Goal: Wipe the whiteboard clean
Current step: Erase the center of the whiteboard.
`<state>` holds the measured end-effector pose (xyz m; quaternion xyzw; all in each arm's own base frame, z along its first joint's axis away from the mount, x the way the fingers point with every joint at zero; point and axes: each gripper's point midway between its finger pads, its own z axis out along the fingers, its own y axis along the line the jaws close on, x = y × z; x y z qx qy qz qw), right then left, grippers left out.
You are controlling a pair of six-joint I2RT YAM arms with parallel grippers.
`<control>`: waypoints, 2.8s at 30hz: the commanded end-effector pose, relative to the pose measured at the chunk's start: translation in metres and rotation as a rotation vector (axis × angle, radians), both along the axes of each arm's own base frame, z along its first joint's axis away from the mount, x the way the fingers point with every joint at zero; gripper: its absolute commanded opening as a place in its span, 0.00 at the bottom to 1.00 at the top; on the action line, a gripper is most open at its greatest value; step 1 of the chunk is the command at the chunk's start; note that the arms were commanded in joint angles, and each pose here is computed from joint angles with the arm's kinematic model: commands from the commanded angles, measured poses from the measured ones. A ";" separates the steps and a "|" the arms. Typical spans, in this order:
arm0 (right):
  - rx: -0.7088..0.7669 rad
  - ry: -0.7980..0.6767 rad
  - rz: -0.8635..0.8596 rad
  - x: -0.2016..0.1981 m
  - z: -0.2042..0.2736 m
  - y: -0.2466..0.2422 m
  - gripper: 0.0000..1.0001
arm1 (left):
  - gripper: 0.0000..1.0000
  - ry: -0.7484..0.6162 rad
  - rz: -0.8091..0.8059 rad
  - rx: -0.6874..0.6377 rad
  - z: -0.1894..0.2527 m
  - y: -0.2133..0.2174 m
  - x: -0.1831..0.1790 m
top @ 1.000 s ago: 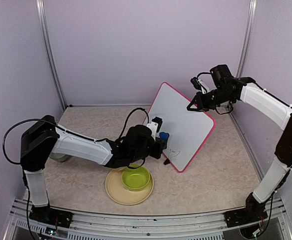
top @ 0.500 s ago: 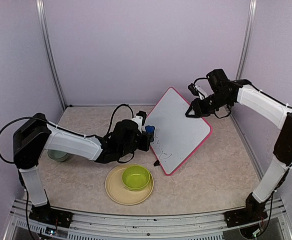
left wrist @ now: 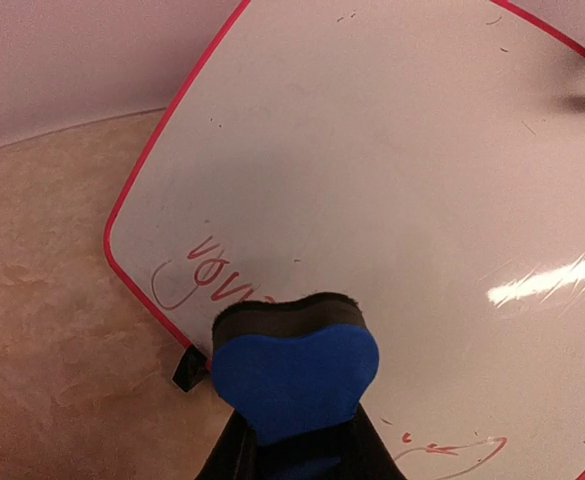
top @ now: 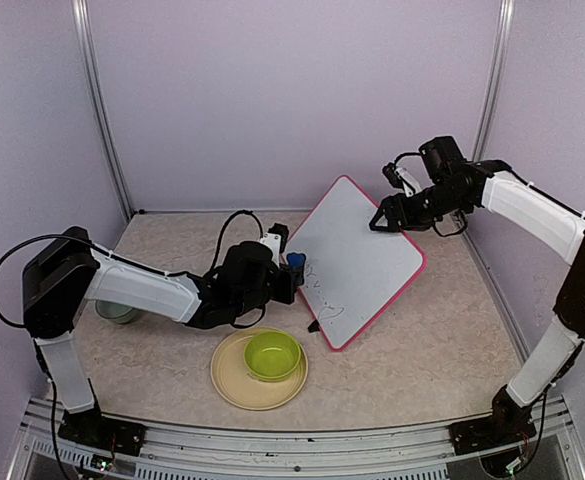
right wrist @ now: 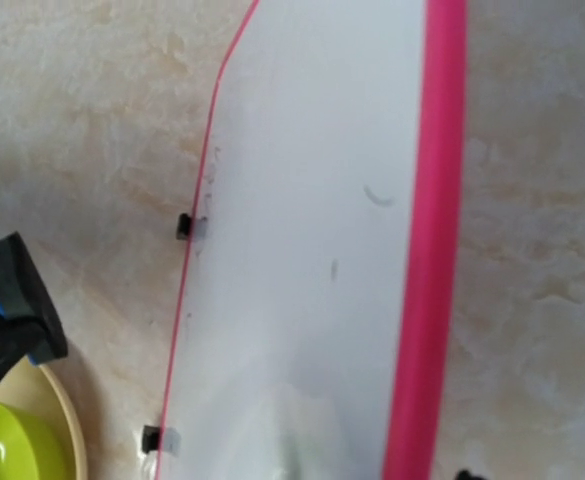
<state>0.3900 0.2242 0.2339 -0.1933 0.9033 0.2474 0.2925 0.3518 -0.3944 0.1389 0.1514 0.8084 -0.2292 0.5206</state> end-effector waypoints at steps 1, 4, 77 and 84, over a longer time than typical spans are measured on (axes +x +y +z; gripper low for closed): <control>0.034 -0.104 -0.057 0.001 0.036 -0.013 0.71 | 0.01 -0.038 0.032 -0.044 0.024 0.011 0.006; 0.024 -0.129 -0.106 0.002 0.044 -0.024 0.72 | 0.01 -0.043 0.046 -0.043 0.026 0.016 0.006; 0.527 -0.673 -0.230 -0.088 0.028 0.012 0.00 | 0.01 -0.080 0.245 -0.055 0.050 0.112 0.002; 0.356 -0.741 -0.166 -0.083 0.031 0.007 0.00 | 0.01 -0.075 0.231 -0.057 0.049 0.106 0.003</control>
